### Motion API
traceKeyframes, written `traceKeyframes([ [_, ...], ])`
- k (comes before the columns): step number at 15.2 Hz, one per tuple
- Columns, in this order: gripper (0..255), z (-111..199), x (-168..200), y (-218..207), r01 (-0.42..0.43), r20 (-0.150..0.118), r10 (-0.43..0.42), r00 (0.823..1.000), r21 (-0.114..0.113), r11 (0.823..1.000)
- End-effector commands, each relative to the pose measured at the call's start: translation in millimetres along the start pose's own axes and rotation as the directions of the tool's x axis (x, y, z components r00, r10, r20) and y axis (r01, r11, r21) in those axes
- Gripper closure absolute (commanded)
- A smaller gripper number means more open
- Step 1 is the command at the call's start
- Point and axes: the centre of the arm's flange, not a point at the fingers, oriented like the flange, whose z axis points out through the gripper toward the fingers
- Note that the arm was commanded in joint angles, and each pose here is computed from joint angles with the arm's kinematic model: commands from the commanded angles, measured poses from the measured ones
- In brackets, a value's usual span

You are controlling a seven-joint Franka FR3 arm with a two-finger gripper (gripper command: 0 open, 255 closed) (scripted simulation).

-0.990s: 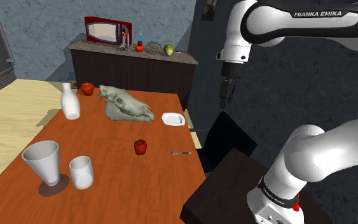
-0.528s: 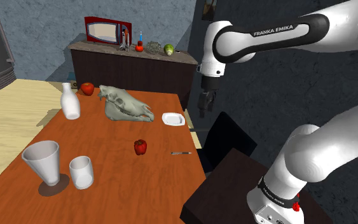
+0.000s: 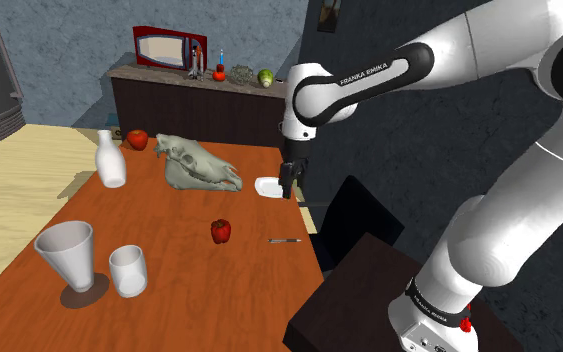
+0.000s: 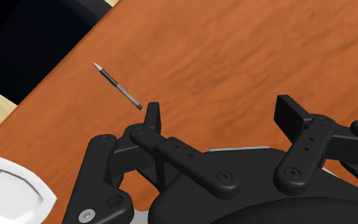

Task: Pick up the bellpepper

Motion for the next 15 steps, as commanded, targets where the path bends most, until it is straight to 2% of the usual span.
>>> traceKeyframes([
  [1,0,17.4,22.8,-3.7,0.005,0.000,-0.005,1.000,-0.003,1.000],
  [15,0,129.2,170.8,-15.1,0.036,0.007,-0.036,0.999,-0.029,0.999],
])
